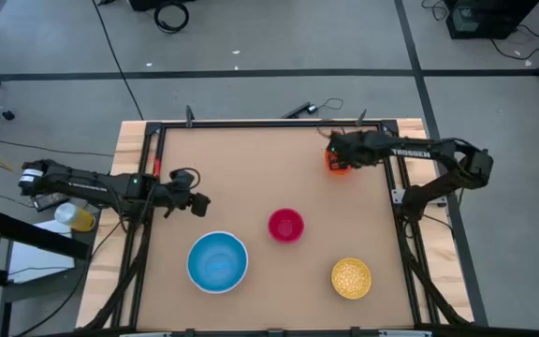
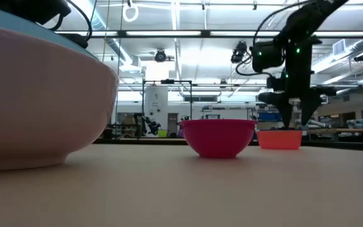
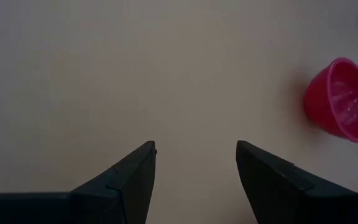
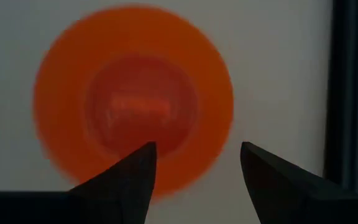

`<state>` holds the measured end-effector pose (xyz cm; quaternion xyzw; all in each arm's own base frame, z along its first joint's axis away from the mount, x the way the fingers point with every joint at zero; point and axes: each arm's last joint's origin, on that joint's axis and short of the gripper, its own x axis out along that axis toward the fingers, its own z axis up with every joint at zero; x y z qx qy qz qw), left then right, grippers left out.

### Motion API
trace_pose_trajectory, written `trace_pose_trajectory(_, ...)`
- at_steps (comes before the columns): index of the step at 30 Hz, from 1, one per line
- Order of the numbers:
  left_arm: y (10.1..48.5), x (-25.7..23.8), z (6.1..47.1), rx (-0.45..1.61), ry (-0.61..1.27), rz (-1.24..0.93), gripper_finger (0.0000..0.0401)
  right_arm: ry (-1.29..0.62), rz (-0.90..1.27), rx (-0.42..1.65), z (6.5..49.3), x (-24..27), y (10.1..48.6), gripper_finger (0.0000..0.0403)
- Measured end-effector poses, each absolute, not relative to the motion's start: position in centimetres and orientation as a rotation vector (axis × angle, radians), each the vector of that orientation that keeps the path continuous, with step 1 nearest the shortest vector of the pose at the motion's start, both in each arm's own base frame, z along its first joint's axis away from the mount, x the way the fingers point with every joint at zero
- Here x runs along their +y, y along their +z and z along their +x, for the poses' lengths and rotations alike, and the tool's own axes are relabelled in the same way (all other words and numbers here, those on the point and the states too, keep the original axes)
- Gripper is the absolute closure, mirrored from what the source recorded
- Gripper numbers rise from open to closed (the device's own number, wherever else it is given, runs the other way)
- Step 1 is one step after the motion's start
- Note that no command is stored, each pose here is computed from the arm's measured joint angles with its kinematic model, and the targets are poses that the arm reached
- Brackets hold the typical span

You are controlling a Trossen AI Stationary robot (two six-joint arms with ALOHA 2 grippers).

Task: Nest bowls inside each other by size order
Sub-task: Stack the orange bowl on top of the blue bowl

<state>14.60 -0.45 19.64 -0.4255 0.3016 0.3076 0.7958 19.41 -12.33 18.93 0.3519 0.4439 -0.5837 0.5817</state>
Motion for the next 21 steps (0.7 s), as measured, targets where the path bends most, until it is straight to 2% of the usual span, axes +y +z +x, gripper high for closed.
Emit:
trace_pose_trajectory(5, 18.9, -1.3, 15.0, 0.703, 0.660, -0.921, 0.0175, -1.337, 0.910, 0.976, 18.3, -15.4, 17.9, 0.0169)
trace_pose_trajectory(8, 18.5, -1.9, 15.3, 0.734, 0.661, -0.921, 0.0175, -1.362, 0.946, 0.995, 17.6, -16.5, 17.2, 0.0186)
trace_pose_trajectory(16, 17.5, -3.4, 15.7, 0.804, 0.655, -0.923, 0.0175, -1.323, 0.942, 1.091, 17.8, -16.8, 15.9, 0.0285)
trace_pose_trajectory(21, 16.9, -4.1, 15.9, 0.840, 0.660, -0.911, 0.0175, -1.228, 0.928, 1.048, 18.6, -15.9, 16.9, 0.0359)
